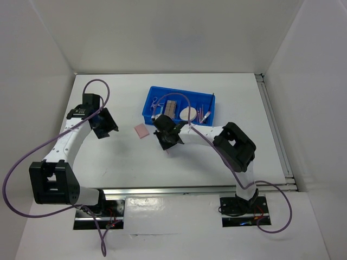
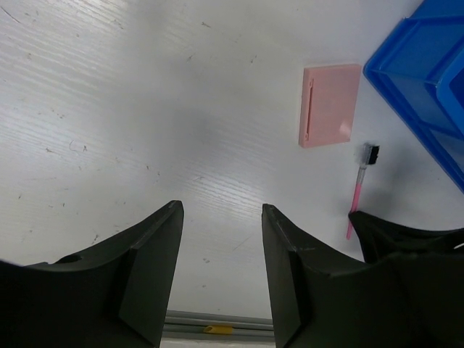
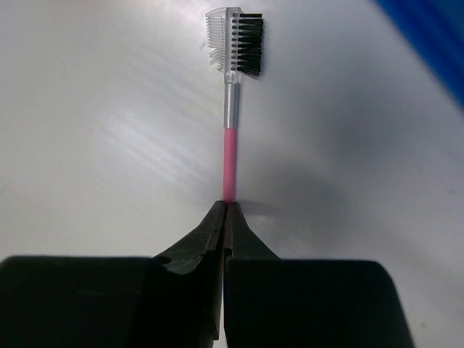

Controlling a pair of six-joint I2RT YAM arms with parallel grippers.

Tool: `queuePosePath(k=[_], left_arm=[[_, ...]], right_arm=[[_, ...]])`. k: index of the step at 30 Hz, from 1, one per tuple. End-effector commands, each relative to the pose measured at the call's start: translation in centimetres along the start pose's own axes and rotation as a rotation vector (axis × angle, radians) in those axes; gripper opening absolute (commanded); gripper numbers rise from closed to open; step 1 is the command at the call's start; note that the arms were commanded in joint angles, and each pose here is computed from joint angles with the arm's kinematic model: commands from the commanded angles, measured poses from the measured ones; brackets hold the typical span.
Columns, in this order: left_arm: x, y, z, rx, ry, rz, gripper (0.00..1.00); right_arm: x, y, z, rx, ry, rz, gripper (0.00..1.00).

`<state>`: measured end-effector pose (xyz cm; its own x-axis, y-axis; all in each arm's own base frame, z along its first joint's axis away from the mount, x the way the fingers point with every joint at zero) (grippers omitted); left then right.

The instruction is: Organize the makeup

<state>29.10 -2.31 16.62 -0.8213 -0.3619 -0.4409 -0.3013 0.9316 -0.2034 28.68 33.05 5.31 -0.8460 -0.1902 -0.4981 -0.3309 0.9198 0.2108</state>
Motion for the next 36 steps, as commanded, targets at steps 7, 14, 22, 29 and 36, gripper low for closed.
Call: queuePosePath(k=[7, 14, 22, 29, 36], left_arm=[[-0.1, -0.2, -0.3, 0.032, -0.018, 0.007, 0.6], [0.1, -0.6, 0.3, 0.065, -0.012, 0.017, 0.61], [1.5, -4.3, 2.4, 0.123, 0.076, 0.177, 0.69], [2.2, -7.3, 3.6, 0.094, 0.082, 0.266, 0.79], [3.2, -8.7, 4.8, 0.095, 0.098, 0.295, 0.82]], right_arm=[[-0.9, 1.6, -9.4, -0.048, -0.087, -0.067, 0.0], [-6.1, -5.2, -14.6, 0.073, -0.258, 0.177, 0.0], [-10.8, -16.4, -14.1, 0.249, -0.345, 0.522, 0.0], [-11.3, -20.6, -11.1, 0.296, -0.333, 0.583, 0.0], [-13.0, -21.8, -10.0, 0.238, -0.363, 0.583, 0.24]])
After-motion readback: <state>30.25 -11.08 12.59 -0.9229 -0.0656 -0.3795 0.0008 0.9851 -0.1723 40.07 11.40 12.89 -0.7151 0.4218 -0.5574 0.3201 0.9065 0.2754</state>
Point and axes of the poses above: each gripper's point midway between its finger pads, its own z axis out along the fingers, its own y axis along the line the jaws close on, x = y × z, the point moved 4 cm from there along -z, back along the fingers, and after that the axes turned 13 degrees about z, right-handed, at the moved point
